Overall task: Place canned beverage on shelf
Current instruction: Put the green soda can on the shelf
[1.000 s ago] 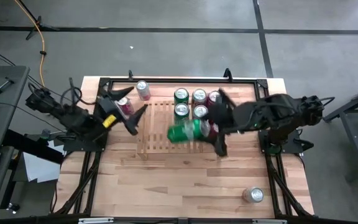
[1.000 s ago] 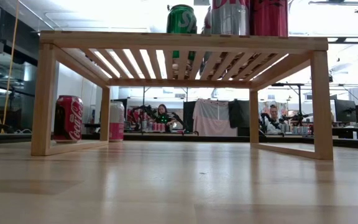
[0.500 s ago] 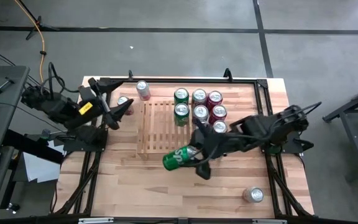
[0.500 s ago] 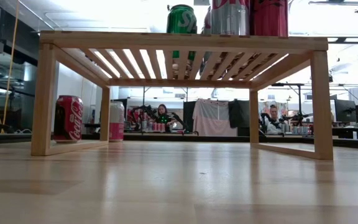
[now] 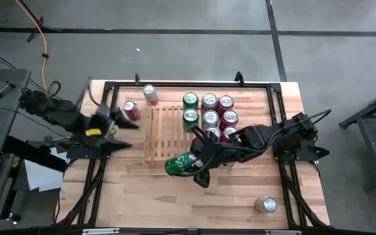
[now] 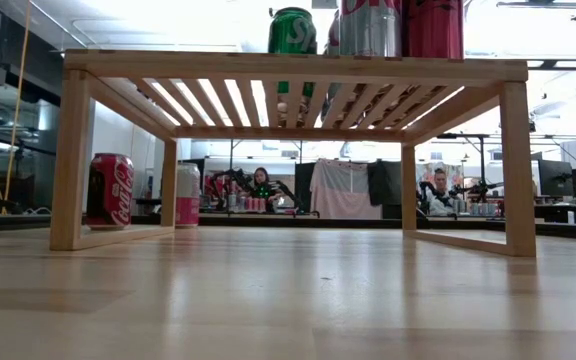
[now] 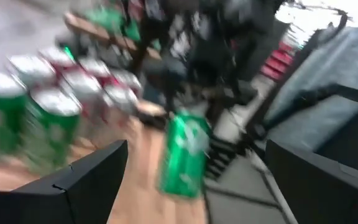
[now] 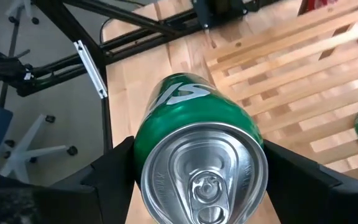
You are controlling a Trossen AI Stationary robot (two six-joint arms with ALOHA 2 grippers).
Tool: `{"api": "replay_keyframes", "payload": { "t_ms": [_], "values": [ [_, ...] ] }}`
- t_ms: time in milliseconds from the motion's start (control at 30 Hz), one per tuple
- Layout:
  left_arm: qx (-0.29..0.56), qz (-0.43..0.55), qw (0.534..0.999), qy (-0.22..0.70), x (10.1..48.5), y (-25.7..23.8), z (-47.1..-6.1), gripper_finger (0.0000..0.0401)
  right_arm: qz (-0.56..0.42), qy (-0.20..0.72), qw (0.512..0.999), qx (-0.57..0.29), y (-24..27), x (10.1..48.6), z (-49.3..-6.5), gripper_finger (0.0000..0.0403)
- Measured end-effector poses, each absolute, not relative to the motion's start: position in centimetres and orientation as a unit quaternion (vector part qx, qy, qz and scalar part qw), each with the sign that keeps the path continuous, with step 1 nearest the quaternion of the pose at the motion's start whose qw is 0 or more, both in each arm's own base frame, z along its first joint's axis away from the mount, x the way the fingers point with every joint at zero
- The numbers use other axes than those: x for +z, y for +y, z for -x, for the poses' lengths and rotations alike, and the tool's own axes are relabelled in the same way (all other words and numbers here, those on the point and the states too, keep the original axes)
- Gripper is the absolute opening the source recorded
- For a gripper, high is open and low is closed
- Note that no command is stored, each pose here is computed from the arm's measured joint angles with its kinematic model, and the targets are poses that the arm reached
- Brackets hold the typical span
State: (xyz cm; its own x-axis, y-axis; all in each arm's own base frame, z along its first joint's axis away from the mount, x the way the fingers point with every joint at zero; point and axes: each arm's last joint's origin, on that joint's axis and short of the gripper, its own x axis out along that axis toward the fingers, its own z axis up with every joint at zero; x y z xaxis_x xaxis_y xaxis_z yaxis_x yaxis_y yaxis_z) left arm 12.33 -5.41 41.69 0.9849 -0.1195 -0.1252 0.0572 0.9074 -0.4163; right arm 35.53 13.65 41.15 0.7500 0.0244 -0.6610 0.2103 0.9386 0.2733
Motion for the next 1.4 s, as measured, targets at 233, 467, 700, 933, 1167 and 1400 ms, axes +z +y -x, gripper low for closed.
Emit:
{"api": "replay_keyframes", "payload": {
  "t_ms": [233,467,700,933,1167,1400],
  "values": [
    [-0.041,0.218,0.961,0.164,39.2,-7.9,-16.7,0.0374,-0.137,0.335,0.932,-0.035,13.7,41.5,-35.7,0.0282],
    [0.019,0.189,0.950,0.247,35.0,-10.5,-21.8,0.0374,-0.123,0.338,0.932,-0.042,13.6,41.4,-35.6,0.0282],
    [0.079,0.160,0.951,0.252,35.7,-12.6,-23.6,0.0374,-0.109,0.358,0.926,-0.058,13.4,41.0,-35.2,0.0282],
    [0.202,0.009,0.959,0.201,37.4,-15.0,-23.7,0.0374,-0.114,0.355,0.925,-0.070,12.4,41.1,-35.6,0.0282],
    [0.219,-0.088,0.949,0.210,34.9,-17.5,-25.5,0.0374,-0.121,0.350,0.925,-0.087,11.2,41.1,-36.0,0.0282],
    [0.248,-0.095,0.939,0.217,34.7,-16.0,-26.7,0.0374,-0.133,0.350,0.923,-0.088,10.3,41.1,-36.4,0.0282]
  ]
}}
